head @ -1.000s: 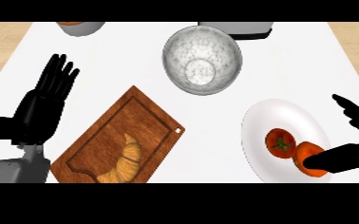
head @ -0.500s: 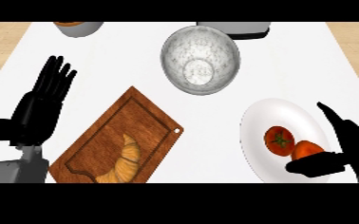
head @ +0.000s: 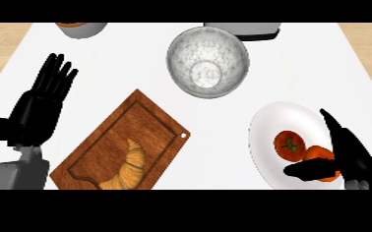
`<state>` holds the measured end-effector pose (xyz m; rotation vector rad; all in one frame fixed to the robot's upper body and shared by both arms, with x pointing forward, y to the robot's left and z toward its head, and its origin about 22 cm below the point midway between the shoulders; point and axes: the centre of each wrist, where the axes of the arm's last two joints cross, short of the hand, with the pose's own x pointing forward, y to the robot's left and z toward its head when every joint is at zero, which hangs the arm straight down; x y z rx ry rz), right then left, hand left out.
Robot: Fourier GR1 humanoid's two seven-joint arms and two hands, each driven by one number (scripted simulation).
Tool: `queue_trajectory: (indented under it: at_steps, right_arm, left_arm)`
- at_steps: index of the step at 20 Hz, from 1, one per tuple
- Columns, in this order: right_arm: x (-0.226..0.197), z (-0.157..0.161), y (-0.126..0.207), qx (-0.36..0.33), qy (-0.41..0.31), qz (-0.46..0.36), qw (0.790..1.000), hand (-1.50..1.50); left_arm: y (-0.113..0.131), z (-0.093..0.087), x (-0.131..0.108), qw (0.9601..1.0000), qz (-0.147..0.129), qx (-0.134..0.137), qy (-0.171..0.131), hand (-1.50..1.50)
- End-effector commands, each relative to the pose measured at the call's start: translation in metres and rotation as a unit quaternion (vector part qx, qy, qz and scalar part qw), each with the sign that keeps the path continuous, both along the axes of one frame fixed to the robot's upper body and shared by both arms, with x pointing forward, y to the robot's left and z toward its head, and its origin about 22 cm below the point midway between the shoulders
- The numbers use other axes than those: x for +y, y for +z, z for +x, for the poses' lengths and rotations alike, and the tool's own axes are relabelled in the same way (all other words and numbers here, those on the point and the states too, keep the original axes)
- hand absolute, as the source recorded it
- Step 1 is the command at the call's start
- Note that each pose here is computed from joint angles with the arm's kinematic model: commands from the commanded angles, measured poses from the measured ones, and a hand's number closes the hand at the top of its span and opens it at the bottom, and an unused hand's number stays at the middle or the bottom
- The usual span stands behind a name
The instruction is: Pick the tomato from the plate and place it in the bowl
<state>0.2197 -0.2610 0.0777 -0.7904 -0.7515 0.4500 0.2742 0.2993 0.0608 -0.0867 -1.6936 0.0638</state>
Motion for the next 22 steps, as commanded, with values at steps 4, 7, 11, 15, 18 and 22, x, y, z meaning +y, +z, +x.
queue_trajectory:
  at_steps: [4,7,11,15,18,22]
  right_arm:
    - [0.017,0.005,-0.03,0.043,-0.019,-0.004,0.999,-1.5]
    - [-0.007,0.001,-0.031,0.039,-0.014,-0.001,0.999,-1.5]
    - [-0.014,0.022,-0.042,0.051,-0.024,0.012,0.998,-1.5]
    - [-0.021,0.029,-0.029,0.063,-0.027,0.003,0.998,-1.5]
    - [-0.016,0.037,-0.051,0.068,0.027,-0.026,0.997,1.5]
    - [-0.005,0.036,-0.058,0.082,0.056,-0.068,0.993,1.5]
  left_arm:
    - [-0.009,-0.013,0.005,1.0,-0.006,0.003,-0.001,0.0]
    - [-0.011,-0.007,0.003,1.0,-0.002,-0.002,0.004,0.0]
    - [0.011,-0.003,0.003,1.0,0.003,0.0,0.006,0.0]
    - [0.005,-0.001,-0.004,1.0,-0.001,0.0,0.003,0.0]
    - [-0.009,0.003,-0.012,1.0,0.004,0.004,-0.002,0.0]
    - [-0.004,-0.001,-0.003,1.0,-0.002,-0.004,-0.003,0.0]
